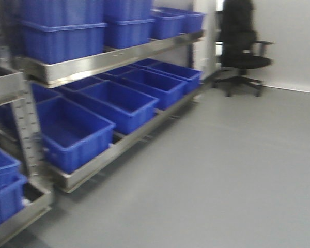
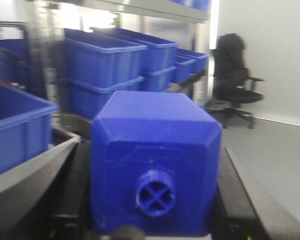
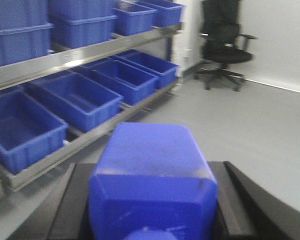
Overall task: Pick and sort blue part to right shelf
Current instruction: 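Drive the base up to the rack of blue bins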
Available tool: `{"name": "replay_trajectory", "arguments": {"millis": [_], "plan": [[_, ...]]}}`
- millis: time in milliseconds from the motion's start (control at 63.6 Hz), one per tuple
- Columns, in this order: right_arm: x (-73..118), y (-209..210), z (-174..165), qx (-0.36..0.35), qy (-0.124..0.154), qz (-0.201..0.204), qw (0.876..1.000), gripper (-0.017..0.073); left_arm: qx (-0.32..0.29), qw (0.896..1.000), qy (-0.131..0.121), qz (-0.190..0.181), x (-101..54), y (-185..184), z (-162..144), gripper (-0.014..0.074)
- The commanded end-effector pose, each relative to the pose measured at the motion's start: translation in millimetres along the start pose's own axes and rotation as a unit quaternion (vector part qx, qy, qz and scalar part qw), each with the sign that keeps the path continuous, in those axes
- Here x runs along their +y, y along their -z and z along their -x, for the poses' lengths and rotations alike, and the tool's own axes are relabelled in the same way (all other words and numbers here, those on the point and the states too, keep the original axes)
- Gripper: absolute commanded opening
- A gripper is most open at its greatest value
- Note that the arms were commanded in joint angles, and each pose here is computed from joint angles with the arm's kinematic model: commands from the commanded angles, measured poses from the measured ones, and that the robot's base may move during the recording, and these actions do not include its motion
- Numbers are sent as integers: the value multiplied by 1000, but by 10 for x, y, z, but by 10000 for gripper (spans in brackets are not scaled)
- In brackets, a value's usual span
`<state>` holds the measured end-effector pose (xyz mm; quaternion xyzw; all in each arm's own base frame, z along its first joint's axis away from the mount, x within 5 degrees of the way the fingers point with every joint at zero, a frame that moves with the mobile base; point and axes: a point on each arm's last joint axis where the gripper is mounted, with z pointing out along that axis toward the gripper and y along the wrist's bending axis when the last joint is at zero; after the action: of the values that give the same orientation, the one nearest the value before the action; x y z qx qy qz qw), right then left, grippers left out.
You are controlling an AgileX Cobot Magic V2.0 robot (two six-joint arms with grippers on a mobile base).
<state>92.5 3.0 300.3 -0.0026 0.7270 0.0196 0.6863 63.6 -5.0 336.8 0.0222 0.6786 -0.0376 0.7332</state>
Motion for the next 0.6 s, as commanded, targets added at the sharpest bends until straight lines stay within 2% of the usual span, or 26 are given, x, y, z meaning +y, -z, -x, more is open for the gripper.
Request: {"name": "replay_trajectory", "arguments": {"millis": [0,582], "plan": [[-2,13,187,-61,1,-2,998,414,-54,999,0,-4,-8,-2,169,331],[-2,13,187,-61,1,-2,998,414,-54,999,0,-4,-8,-2,169,331]]}}
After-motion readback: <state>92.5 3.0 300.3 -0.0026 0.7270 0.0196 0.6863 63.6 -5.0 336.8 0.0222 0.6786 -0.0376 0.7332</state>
